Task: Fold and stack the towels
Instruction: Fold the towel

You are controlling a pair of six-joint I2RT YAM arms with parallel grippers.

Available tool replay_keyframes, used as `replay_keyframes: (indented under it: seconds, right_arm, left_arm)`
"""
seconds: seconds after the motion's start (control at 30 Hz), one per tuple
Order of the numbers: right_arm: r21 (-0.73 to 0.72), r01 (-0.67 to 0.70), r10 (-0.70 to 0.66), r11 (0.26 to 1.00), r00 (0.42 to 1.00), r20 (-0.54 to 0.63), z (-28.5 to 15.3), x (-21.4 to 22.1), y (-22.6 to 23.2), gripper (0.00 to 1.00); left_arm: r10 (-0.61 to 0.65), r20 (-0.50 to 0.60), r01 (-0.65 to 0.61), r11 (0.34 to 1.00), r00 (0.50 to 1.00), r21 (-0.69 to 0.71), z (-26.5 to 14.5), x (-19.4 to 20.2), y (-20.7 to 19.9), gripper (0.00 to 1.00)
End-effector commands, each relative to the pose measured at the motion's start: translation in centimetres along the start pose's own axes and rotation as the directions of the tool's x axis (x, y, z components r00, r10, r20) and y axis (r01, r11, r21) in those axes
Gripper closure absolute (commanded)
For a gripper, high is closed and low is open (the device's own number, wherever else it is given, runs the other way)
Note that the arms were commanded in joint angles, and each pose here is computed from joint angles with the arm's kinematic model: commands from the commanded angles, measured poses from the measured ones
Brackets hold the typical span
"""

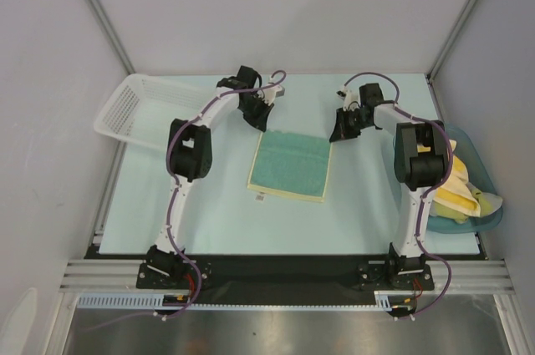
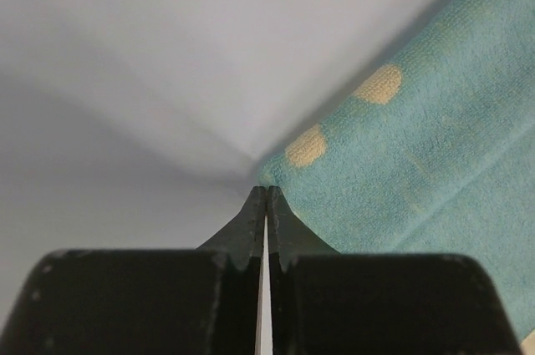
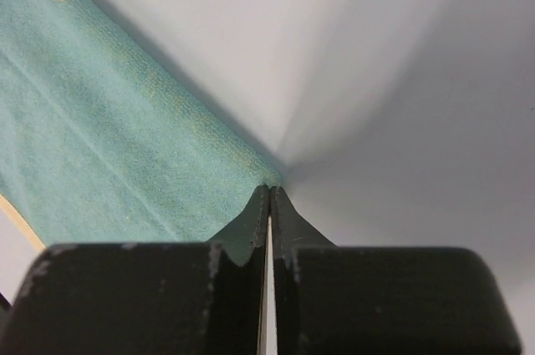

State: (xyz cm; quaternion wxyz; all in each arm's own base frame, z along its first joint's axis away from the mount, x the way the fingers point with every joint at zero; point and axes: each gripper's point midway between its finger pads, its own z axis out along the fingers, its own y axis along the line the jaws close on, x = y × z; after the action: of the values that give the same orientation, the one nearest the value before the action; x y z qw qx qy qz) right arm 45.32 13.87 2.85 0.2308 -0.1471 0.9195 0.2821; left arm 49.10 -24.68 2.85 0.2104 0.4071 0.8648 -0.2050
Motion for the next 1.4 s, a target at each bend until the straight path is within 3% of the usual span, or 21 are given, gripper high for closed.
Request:
replay_keyframes:
  seconds: [0.0,0.37,0.7,1.1,1.37]
  right_arm:
    - [0.006,0.050,-0.051,0.999,0.997,0.061,-1.1,-2.6,0.4,1.00]
    - [0.082,0.120,-0.130,0.989,0.984,0.126,-3.7,-4.4,2.5,1.00]
    - [0.182,0.150,-0.185,0.972,0.963,0.196,-6.4,-4.4,5.1,1.00]
    - [0.232,0.146,-0.200,0.962,0.952,0.231,-9.1,-1.2,8.6,1.00]
    - [0.225,0.113,-0.159,0.968,0.967,0.200,-8.7,2.7,10.1,1.00]
  left_arm:
    - [0.042,0.112,-0.041,0.999,0.993,-0.011,-2.2,-3.8,-0.3,1.00]
    - [0.049,0.165,-0.024,0.988,0.985,-0.152,-5.9,-5.2,0.4,1.00]
    - [0.054,0.247,-0.004,0.980,0.967,-0.200,-9.7,-6.2,-0.9,1.00]
    - [-0.008,0.266,0.047,0.989,0.964,-0.141,-11.8,-2.7,-4.9,1.00]
    - [-0.080,0.243,0.112,0.987,0.967,-0.118,-12.1,1.8,-7.8,1.00]
